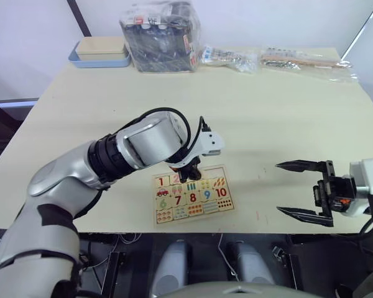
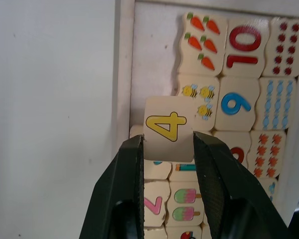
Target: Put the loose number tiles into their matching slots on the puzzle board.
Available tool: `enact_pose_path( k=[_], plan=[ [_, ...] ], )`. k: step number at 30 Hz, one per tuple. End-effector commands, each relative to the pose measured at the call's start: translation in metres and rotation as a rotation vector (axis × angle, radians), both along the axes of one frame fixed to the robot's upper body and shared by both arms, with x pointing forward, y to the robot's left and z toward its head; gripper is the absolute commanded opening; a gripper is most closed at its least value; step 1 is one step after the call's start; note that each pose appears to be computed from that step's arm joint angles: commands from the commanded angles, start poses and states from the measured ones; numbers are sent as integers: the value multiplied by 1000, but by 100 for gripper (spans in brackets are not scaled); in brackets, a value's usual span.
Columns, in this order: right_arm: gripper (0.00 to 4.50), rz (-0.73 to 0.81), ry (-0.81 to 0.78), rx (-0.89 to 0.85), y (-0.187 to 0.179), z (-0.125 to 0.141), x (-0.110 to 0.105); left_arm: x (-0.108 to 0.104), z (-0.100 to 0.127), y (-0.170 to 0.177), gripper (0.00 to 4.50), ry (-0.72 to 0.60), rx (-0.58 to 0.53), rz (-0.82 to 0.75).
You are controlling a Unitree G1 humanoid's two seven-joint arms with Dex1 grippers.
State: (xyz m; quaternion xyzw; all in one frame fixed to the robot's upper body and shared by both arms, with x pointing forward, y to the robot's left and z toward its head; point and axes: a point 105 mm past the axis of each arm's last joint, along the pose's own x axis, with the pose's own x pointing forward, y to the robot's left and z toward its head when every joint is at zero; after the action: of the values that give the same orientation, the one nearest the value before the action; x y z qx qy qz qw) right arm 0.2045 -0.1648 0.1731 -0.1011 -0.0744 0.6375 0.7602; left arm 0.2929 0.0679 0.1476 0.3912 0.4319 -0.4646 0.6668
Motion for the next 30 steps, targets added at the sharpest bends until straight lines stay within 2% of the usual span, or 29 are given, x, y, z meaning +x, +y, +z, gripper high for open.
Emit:
enact_pose_path(
  k=[1,30],
  plan=[
    [450,-12,-58,-3,-2,11,-5,0,11,-7,95,-58,-54,-9],
    [450,-30,-46,0,-3,5,-5,7,-6,-14,95,-105,-66,0]
  ],
)
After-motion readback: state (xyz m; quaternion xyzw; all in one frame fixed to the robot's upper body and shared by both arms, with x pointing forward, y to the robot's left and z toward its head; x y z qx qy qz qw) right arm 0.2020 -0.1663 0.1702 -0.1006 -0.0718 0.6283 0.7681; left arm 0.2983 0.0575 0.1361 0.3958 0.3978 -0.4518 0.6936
